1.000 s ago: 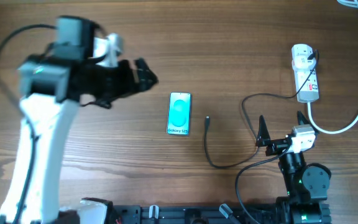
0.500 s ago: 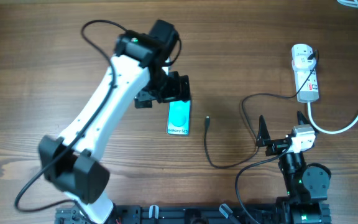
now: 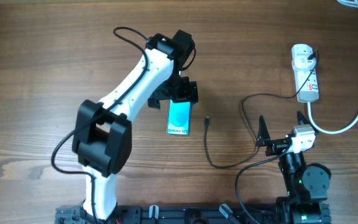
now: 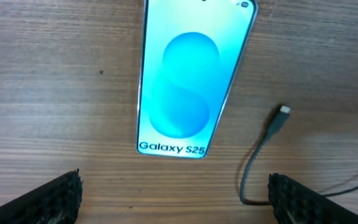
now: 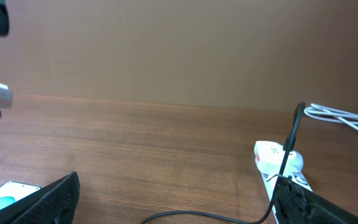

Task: Plug charger to phone and switch on socket
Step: 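Raise the left arm and move its gripper over the blue phone, then lower the left gripper down around the phone's top edge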

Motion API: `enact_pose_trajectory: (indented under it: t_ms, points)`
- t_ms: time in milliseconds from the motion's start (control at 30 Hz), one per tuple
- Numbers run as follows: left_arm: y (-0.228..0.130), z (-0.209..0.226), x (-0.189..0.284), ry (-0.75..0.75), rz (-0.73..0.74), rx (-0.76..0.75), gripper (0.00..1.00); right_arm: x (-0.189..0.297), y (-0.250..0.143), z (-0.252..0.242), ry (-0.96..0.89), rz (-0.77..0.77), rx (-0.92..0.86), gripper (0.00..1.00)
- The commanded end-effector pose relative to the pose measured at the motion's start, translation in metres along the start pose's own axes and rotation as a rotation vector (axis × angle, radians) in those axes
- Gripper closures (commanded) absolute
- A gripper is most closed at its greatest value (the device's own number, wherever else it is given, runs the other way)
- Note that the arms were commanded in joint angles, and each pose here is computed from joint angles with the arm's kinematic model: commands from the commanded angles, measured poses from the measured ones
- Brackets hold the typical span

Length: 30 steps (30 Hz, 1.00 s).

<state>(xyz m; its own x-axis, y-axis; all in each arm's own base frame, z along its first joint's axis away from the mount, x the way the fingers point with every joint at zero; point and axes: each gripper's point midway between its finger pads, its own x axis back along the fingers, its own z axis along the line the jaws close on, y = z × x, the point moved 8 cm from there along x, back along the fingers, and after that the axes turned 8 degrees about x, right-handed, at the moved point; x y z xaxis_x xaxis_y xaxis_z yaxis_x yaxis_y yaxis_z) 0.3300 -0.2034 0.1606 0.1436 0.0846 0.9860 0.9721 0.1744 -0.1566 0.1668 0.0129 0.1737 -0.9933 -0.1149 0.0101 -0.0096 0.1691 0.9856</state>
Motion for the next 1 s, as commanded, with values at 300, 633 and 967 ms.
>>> enact_pose_trajectory:
  t_ms: [300,633,967]
  points:
    - [0.018,-0.019,-0.037,0.007,-0.019,-0.090,0.00,0.000,0.001,0.000,-0.005,-0.007,-0.005,0.00]
    - [0.021,-0.026,-0.046,0.019,-0.052,-0.183,0.00,0.000,0.001,0.000,-0.005,-0.007,-0.005,0.00]
    - [0.022,-0.020,-0.059,0.038,-0.057,-0.181,0.00,0.000,0.001,0.000,-0.005,-0.007,-0.005,0.00]
